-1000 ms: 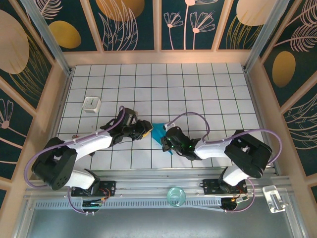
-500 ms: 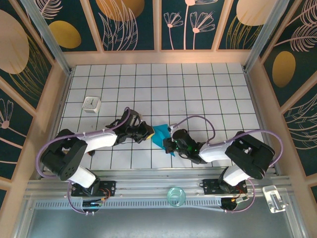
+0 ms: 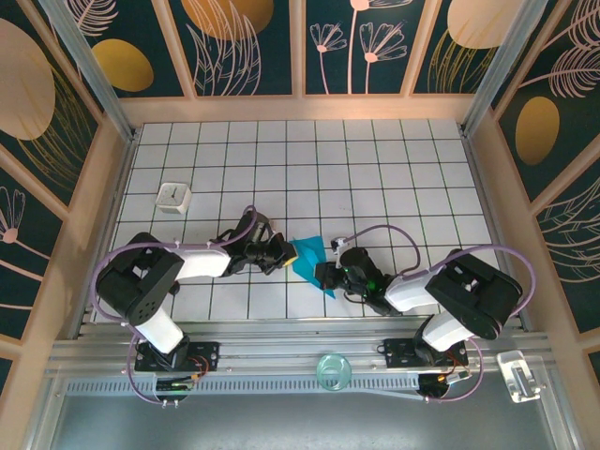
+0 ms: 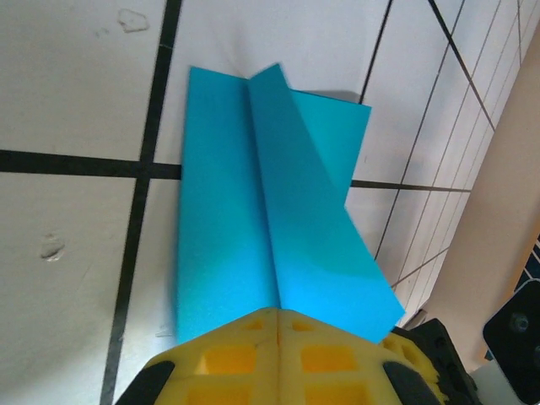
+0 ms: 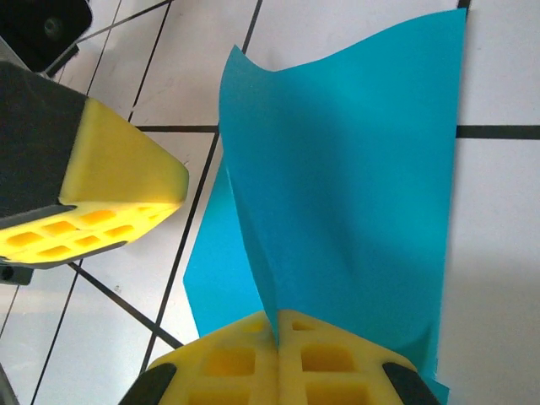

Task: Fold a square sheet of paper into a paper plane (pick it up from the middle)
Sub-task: Fourth fold the wing at the center of the table.

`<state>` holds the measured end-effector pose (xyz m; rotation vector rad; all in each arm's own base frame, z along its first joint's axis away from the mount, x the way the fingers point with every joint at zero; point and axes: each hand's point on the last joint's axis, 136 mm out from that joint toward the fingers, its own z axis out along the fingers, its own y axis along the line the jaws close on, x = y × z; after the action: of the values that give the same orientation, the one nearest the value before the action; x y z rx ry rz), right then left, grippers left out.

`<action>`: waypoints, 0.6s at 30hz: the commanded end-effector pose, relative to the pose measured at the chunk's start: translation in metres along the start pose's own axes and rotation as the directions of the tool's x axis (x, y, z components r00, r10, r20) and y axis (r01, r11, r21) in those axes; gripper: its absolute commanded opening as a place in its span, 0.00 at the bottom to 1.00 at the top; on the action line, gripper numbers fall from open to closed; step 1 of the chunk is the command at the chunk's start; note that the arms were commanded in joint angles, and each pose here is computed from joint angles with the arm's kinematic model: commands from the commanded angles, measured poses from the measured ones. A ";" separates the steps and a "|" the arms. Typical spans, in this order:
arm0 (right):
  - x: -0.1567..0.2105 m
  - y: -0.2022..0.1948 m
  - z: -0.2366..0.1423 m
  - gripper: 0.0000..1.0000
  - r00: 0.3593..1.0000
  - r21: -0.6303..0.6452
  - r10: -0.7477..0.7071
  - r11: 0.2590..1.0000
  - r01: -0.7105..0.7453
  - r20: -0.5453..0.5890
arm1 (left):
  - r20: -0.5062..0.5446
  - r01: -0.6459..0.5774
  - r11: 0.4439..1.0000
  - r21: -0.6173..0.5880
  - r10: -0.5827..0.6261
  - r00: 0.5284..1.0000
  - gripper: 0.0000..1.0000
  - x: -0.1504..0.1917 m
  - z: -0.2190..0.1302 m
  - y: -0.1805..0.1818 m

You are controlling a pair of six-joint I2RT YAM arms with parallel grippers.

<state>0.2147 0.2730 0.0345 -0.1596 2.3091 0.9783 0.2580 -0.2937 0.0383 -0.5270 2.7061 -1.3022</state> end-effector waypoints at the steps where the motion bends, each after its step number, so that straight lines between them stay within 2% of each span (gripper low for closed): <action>1: -0.011 0.010 -0.006 0.01 0.997 -0.070 0.066 0.996 -0.063 0.046 | -0.007 -0.009 1.000 0.007 0.009 1.000 0.04 0.002 0.005 0.007; 7: -0.012 0.007 -0.008 0.01 0.993 -0.083 0.111 0.991 -0.106 0.048 | -0.015 -0.032 0.999 0.012 0.032 0.999 0.04 0.002 0.009 0.006; 18: -0.006 -0.007 -0.010 0.05 0.982 -0.073 0.188 0.980 -0.186 0.027 | -0.022 -0.070 0.991 -0.110 0.068 0.997 0.03 0.000 0.018 0.038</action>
<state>0.2162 0.2616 0.0375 0.0135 2.3026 1.1119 0.2548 -0.2913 0.0124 -0.4518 2.7502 -1.2424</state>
